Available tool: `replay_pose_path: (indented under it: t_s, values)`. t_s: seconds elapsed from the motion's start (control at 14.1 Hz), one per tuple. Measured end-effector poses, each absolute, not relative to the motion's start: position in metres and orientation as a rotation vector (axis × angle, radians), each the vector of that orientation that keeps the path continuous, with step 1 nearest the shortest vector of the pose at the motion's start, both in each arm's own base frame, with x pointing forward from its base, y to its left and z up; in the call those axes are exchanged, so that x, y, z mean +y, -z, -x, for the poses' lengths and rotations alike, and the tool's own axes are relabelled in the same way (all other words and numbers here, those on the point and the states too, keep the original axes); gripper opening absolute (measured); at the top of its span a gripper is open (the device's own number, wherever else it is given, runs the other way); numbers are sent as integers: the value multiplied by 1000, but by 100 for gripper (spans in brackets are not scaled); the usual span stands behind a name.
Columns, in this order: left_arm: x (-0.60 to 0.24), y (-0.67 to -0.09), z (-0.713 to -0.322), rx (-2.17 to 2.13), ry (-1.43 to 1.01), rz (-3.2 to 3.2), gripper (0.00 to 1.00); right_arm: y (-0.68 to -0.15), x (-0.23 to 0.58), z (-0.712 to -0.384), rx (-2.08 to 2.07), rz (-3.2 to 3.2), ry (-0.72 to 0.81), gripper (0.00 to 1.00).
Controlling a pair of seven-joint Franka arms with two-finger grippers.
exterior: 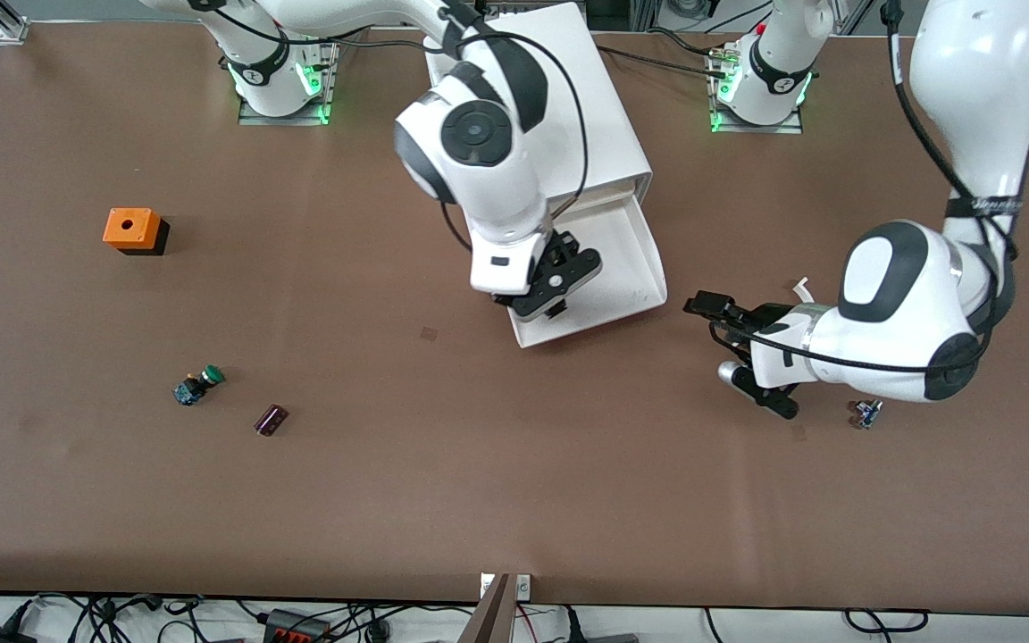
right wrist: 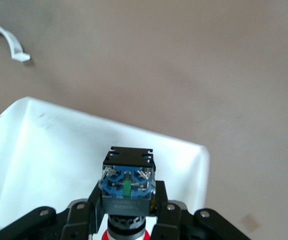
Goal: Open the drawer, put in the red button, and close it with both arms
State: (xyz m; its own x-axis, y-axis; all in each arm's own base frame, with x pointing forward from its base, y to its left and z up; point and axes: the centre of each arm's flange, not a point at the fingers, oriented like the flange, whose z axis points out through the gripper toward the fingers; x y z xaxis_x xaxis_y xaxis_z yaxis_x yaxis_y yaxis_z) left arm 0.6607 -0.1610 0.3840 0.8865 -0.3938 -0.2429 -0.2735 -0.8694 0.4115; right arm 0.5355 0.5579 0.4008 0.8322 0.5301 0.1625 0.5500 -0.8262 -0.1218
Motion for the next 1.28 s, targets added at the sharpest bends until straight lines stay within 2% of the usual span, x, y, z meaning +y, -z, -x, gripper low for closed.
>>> replay_pose_path:
  t_s: [0.21,0.5,0.78,0.85,1.13,1.21,1.28]
  values:
    - [-172,-410,-651,-505,448,-3013,100,-373,584,-510,-824,2873,123,43]
    - [-138,-441,-672,-427,325,-3120,100,-350,583,-512,-765,2909,81,43]
    - [-123,-432,-680,-390,337,-3117,100,-330,586,-509,-763,2921,54,43]
    - [-124,-429,-680,-393,344,-3115,100,-330,587,-509,-759,2921,56,47]
    - [-127,-427,-680,-396,347,-3114,100,-353,591,-515,-597,2922,115,87]
    - [-127,-427,-680,-388,346,-3116,100,-363,589,-520,-542,2923,137,96]
    - [-127,-427,-680,-351,343,-3123,100,-376,582,-529,-479,2923,164,100]
